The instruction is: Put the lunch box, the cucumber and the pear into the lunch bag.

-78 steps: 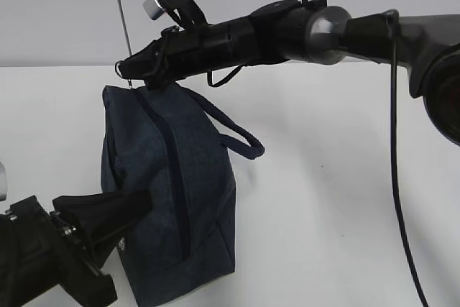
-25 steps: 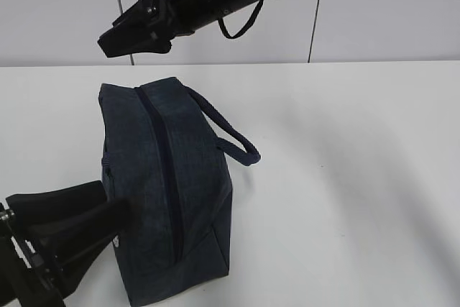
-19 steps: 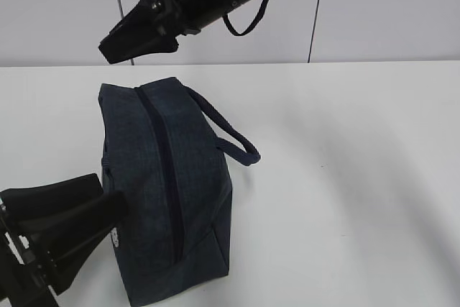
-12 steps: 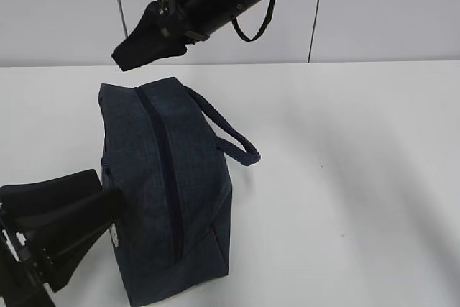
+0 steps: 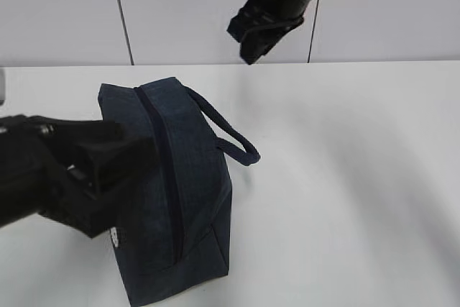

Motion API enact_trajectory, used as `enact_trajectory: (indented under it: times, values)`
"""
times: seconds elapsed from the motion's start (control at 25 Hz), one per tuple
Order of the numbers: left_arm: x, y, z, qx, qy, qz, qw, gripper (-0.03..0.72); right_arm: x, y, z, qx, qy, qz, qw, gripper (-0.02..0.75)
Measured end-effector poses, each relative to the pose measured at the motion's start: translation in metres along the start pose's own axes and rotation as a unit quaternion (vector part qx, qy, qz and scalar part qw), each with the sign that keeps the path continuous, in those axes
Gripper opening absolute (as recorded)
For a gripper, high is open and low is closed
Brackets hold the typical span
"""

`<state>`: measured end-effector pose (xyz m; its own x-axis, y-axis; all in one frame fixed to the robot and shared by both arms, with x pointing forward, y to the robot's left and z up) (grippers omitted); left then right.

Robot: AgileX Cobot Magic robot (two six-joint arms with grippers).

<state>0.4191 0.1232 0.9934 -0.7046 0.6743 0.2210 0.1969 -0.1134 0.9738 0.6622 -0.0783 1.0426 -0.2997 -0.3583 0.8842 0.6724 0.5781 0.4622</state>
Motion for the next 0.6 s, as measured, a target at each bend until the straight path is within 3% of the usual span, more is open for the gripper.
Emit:
enact_trajectory:
  times: [0.12,0.32,0.6]
  values:
    - [-0.001,0.022,0.010,-0.009,0.028,0.023,0.999,0.342,0.006,-0.010,-0.026,-0.053,-0.085,0.026,0.995,0.274]
    - [0.003,0.037,0.046,0.001,0.081,0.092,0.992,0.342,0.017,-0.020,-0.053,-0.124,-0.131,0.032,0.983,0.273]
    - [0.027,0.056,0.104,-0.016,0.165,0.186,0.968,0.342,0.022,-0.026,-0.070,-0.191,-0.095,0.017,0.977,0.272]
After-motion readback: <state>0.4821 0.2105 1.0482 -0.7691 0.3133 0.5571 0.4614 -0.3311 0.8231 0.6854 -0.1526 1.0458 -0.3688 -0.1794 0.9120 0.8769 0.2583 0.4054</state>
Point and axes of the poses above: a point on each arm's last joint axis where the gripper is mounted, x pointing back along that axis away from the gripper, z along the wrist's bending axis when the last joint is at zero, y = z × x, the point moved 5 cm from there along -x, pointing out along that axis toward the gripper, and after that the axes turned 8 degrees about -x, right-handed, at the moved point
